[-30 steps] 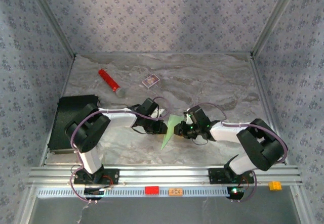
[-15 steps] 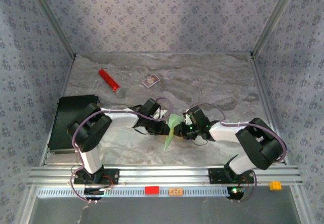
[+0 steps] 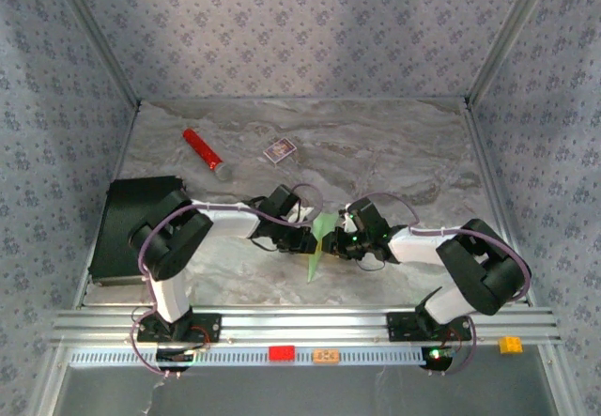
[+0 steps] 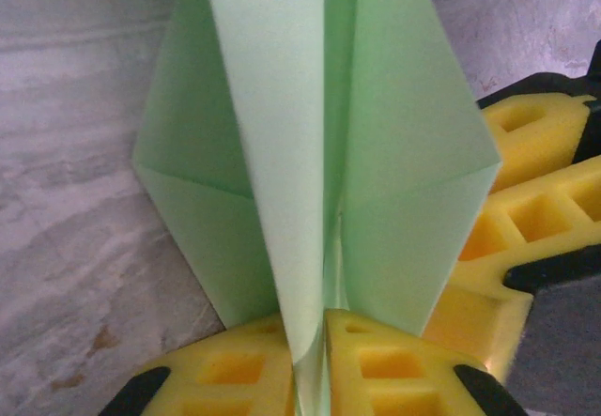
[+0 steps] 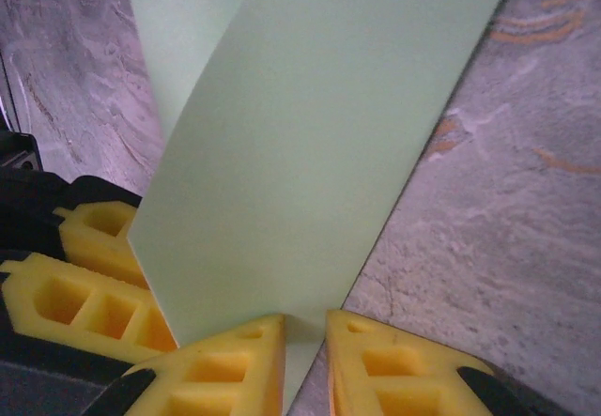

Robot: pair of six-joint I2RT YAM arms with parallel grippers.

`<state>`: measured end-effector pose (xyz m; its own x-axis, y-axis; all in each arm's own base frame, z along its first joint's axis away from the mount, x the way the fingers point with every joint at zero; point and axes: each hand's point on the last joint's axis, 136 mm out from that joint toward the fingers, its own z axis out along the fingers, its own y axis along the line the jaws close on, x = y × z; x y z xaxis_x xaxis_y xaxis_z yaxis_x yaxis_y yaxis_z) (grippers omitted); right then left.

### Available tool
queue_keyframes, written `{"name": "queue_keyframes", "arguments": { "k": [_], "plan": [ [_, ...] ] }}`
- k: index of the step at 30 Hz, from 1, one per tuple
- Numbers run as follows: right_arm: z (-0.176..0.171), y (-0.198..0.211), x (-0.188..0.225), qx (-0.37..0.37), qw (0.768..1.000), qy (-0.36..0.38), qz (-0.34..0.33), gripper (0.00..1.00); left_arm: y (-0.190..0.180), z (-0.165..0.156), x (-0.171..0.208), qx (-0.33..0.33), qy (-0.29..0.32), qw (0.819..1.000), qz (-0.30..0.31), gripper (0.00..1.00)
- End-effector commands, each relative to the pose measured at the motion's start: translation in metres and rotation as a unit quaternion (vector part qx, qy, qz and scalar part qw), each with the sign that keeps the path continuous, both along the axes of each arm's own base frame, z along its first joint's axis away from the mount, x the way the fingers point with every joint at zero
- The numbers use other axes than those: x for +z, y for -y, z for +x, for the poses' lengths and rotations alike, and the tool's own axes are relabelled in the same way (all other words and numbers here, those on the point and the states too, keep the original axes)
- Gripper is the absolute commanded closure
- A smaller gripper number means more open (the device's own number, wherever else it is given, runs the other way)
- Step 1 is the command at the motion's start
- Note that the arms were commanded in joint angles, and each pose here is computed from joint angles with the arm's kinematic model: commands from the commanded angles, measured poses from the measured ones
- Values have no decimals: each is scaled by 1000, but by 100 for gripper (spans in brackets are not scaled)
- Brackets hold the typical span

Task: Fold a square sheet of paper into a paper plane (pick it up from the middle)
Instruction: Turn over a paper plane at the center of the table.

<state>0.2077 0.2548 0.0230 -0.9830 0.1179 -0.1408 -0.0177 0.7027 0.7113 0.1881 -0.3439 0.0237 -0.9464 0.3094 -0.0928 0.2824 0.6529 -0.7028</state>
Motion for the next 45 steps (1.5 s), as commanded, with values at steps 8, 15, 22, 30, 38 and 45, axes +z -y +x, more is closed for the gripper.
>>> {"name": "queue_keyframes", "arguments": {
  "k": [8,15,22,30,38,45],
  "plan": [
    [0,20,2,-30,999,5,-27,79,-1,19,31,26,69,997,4,97],
    [12,35,16,-62,997,34,-41,77,-35,41,37,81,151,977,130,100],
    [15,35,19,-71,996,36,-37,76,-59,48,33,105,171,954,221,100],
    [18,32,21,-72,996,40,-29,75,-66,48,27,109,168,946,256,100],
    [23,22,24,-68,997,41,-6,75,-62,45,19,106,155,949,252,99],
    [26,18,25,-67,997,41,-8,75,-62,44,13,107,146,949,257,99]
  ]
}}
